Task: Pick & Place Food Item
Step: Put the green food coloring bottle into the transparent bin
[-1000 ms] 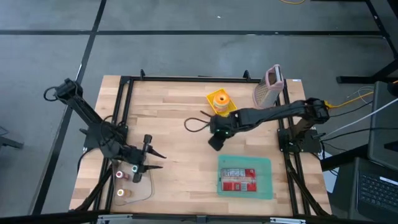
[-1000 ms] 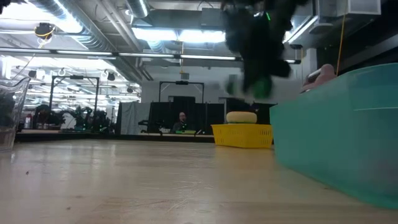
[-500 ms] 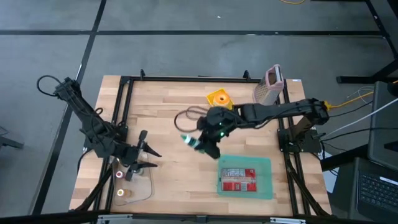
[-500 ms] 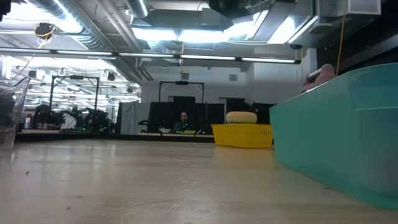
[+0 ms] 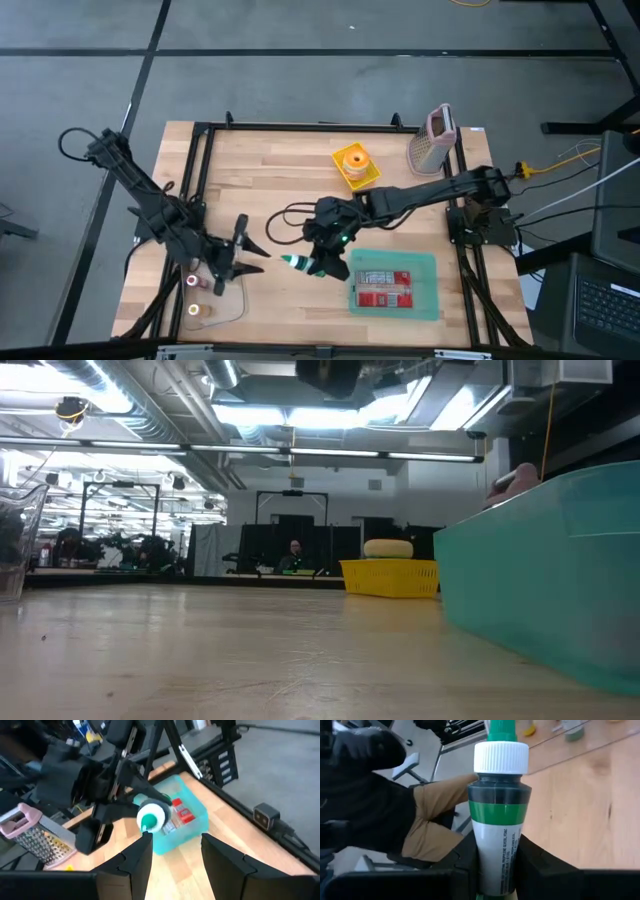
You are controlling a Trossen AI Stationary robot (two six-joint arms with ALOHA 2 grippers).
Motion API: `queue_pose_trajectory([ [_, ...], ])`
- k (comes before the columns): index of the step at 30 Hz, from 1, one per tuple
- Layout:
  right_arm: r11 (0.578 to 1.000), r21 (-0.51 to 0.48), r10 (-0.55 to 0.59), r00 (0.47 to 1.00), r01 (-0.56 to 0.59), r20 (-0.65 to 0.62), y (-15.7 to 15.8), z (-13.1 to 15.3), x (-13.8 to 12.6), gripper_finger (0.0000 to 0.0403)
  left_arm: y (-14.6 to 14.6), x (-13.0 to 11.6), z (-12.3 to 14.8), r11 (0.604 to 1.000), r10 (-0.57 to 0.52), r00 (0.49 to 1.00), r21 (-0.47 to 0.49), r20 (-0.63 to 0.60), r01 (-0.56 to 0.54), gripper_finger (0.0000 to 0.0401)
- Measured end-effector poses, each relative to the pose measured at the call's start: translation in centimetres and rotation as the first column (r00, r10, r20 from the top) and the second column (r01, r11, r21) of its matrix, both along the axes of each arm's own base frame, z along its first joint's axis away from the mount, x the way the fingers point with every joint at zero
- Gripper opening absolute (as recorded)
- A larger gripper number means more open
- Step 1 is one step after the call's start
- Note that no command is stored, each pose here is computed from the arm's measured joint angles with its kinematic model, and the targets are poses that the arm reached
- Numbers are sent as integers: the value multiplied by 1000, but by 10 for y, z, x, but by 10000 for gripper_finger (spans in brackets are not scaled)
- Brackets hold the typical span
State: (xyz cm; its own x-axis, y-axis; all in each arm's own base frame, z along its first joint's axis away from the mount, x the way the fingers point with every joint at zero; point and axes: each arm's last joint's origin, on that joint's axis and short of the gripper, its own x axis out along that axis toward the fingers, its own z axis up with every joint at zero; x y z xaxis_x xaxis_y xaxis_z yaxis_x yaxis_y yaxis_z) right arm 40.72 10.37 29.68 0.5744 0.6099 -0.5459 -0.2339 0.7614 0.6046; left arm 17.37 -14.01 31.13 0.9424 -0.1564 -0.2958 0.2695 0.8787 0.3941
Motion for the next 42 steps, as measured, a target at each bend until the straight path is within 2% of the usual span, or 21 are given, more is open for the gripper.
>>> queue_pose_trajectory([
  [3,1000,-2,-3,1000,3,-16,0,-4,1,83,-4,7,-4,1000,6,1000,16,-26,-6,164],
  [11,999,37,19,999,-21,43,3,-2,8,83,-7,28,-13,998,10,997,55,-77,-6,164],
  [14,998,45,34,999,-35,15,5,-7,8,83,-7,33,-12,997,18,997,82,-72,-12,164],
  [23,997,45,62,998,-63,16,16,-10,7,83,1,34,4,997,-5,1000,83,-14,6,164],
  [33,998,45,51,998,-52,23,13,-9,8,83,-10,46,-10,993,-60,996,94,-61,65,164],
  [42,997,60,54,998,-55,18,12,-8,8,82,-8,49,-10,991,-73,995,104,-63,80,164],
])
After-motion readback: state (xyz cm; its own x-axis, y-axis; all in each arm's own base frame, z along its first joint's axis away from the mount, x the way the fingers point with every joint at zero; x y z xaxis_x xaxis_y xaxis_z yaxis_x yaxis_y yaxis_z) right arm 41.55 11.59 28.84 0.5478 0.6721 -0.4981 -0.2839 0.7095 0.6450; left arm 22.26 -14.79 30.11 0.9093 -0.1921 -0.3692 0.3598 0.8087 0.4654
